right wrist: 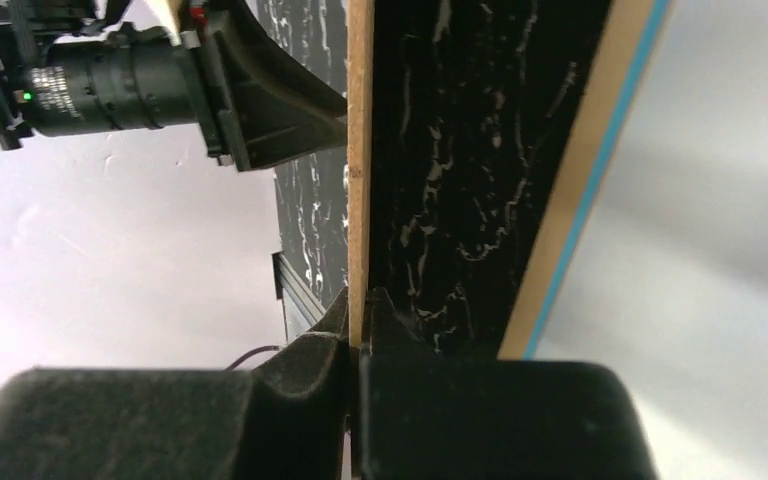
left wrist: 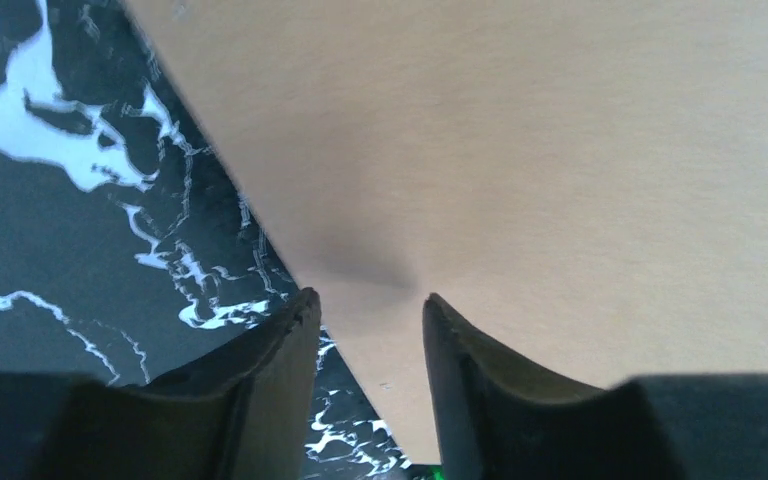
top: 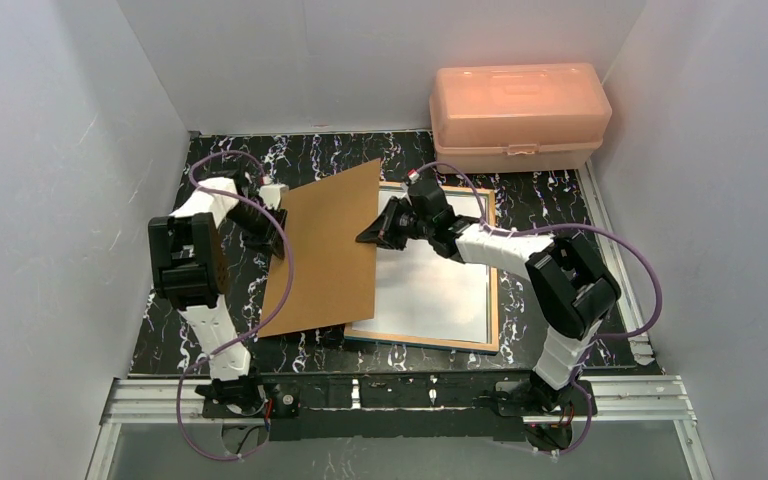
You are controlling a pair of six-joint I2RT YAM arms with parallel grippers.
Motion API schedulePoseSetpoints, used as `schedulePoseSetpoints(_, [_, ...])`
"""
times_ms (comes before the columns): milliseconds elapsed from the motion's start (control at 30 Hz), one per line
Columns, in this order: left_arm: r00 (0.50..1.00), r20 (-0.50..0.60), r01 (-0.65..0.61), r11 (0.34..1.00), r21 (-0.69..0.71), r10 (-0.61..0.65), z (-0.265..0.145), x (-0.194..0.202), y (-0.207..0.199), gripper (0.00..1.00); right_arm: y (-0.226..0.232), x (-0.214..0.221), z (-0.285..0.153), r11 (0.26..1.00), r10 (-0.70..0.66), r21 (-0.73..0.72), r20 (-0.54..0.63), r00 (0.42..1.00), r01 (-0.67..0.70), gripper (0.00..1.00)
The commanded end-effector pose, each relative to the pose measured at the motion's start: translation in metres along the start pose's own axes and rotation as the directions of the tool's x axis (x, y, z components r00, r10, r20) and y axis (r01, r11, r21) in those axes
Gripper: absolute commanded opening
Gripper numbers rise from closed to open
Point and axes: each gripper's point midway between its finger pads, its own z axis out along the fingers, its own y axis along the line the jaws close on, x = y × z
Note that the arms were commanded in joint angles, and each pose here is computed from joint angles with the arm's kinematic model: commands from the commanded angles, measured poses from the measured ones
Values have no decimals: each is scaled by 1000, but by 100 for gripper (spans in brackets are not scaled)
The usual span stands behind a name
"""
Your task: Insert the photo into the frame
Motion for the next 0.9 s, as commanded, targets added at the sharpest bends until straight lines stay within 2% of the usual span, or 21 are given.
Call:
schedulePoseSetpoints(0, [936, 322, -198, 968, 152, 141, -102, -38, -59, 56, 67, -29, -16, 995, -27, -96, 108, 994, 37, 2])
schedulePoseSetpoints(33, [889, 406, -290, 947, 138, 213, -124, -42, -72, 65, 78, -36, -17, 994, -15, -107, 125, 992, 28, 1])
schedulePoseSetpoints(67, [836, 475, -368, 923, 116, 274, -144, -43, -85, 70, 90, -42, -19, 993, -2, -117, 141, 990, 18, 1])
schedulePoseSetpoints(133, [713, 590, -495, 868, 40, 379, -180, -40, -112, 77, 112, -57, -22, 990, 31, -138, 175, 984, -6, 1])
schedulePoseSetpoints(233, [538, 657, -641, 763, -88, 527, -212, -23, -139, 80, 145, -78, -28, 984, 63, -175, 227, 972, -23, 1])
schedulePoseSetpoints(367, [304, 634, -770, 576, -276, 711, -219, 19, -162, 80, 184, -98, -40, 961, 125, -272, 256, 958, -53, 1])
schedulePoseSetpoints(500, [83, 552, -803, 384, -456, 830, -213, 50, -173, 79, 210, -103, -52, 942, 139, -333, 257, 956, -47, 1])
schedulePoseSetpoints(533, [12, 515, -806, 313, -503, 857, -213, 55, -175, 79, 213, -103, -55, 939, 138, -340, 254, 957, -45, 1])
schedulePoseSetpoints(567, [-34, 488, -803, 267, -533, 872, -213, 59, -177, 79, 214, -103, -57, 938, 141, -344, 253, 957, -47, 1])
schedulePoseSetpoints(600, [-65, 465, -799, 233, -554, 883, -215, 60, -178, 79, 215, -102, -58, 937, 146, -346, 251, 957, -52, 1])
schedulePoseSetpoints(733, [-140, 392, -773, 147, -617, 909, -224, 51, -174, 77, 215, -97, -64, 925, 175, -372, 231, 957, -80, 1])
schedulePoseSetpoints(867, [-222, 333, -775, 42, -630, 917, -216, 52, -173, 76, 216, -95, -66, 910, 211, -398, 208, 955, -114, 1])
